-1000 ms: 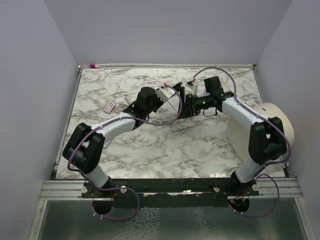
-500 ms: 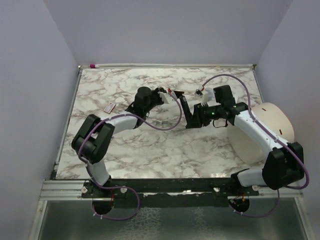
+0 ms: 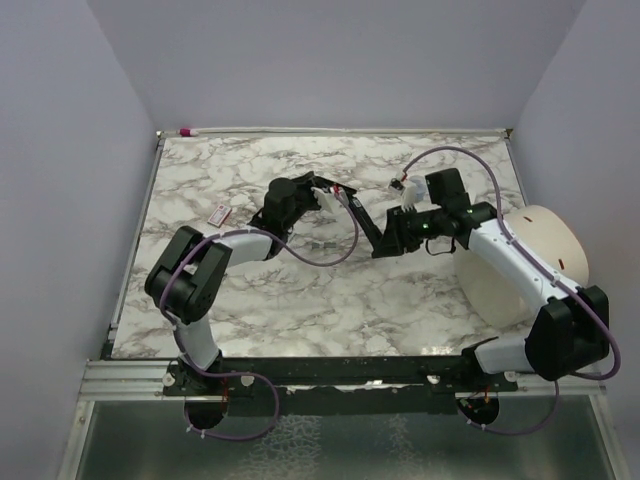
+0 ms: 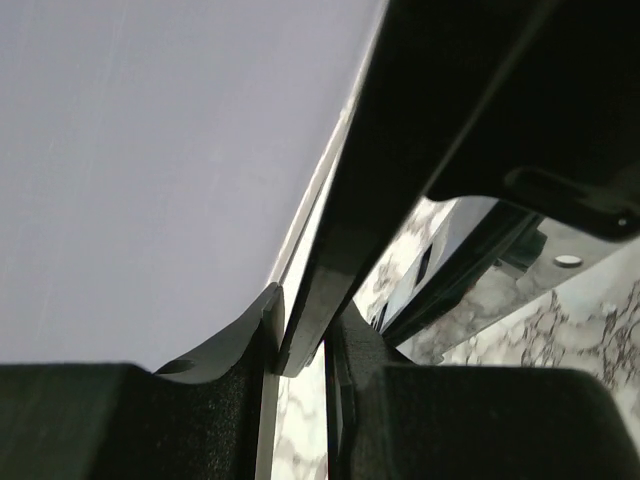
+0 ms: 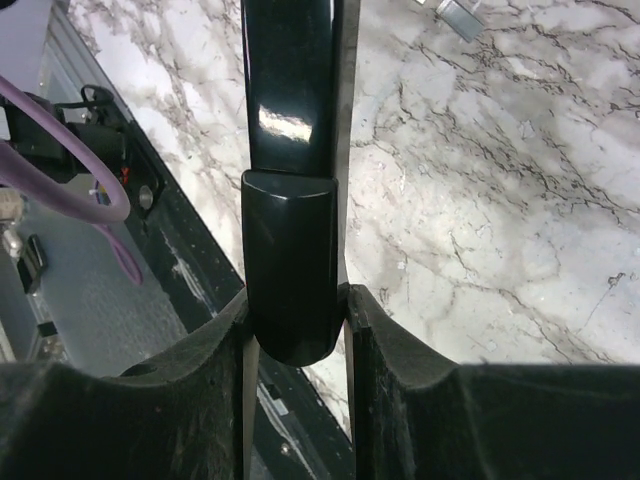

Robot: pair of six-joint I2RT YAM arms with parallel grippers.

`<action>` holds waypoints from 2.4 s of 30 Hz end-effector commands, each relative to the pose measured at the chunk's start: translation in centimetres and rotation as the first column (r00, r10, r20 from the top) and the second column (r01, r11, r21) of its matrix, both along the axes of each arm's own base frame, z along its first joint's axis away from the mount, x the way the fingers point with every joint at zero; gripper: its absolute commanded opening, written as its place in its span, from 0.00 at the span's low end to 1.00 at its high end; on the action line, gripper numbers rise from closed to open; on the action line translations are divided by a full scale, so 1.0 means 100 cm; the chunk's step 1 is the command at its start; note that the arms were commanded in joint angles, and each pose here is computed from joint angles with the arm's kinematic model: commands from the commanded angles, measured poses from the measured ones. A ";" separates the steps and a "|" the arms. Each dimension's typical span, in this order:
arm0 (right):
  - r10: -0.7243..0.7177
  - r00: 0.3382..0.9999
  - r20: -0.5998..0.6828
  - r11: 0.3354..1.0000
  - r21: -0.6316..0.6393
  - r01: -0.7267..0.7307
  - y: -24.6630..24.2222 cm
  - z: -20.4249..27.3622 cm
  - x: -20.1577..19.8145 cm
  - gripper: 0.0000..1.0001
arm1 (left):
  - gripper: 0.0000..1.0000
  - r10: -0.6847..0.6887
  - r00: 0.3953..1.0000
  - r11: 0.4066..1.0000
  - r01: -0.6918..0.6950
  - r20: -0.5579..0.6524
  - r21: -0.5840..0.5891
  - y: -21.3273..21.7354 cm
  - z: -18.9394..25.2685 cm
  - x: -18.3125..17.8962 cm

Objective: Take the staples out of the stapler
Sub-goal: Place the stapler at the center of the board.

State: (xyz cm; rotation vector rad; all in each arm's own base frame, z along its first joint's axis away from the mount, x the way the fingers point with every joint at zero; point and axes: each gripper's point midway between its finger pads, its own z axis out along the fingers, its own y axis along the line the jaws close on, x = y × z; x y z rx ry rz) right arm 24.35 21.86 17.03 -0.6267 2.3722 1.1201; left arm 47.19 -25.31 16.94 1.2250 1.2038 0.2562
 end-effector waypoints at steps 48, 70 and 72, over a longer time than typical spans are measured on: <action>-0.084 0.996 0.019 0.990 0.117 0.081 0.000 0.110 0.147 0.01 | 0.00 -0.060 0.895 0.991 0.002 -0.443 -0.131 -0.078 -0.013 -0.101; -0.231 0.973 -0.020 0.970 -0.076 0.229 -0.037 0.066 0.198 0.01 | 0.00 -0.420 0.338 0.812 -0.274 -0.842 -0.515 -0.181 -0.067 -0.175; -0.244 0.969 -0.033 0.966 -0.100 0.240 -0.040 0.055 0.199 0.01 | 0.00 -0.454 0.269 0.795 -0.309 -0.850 -0.522 -0.189 -0.075 -0.185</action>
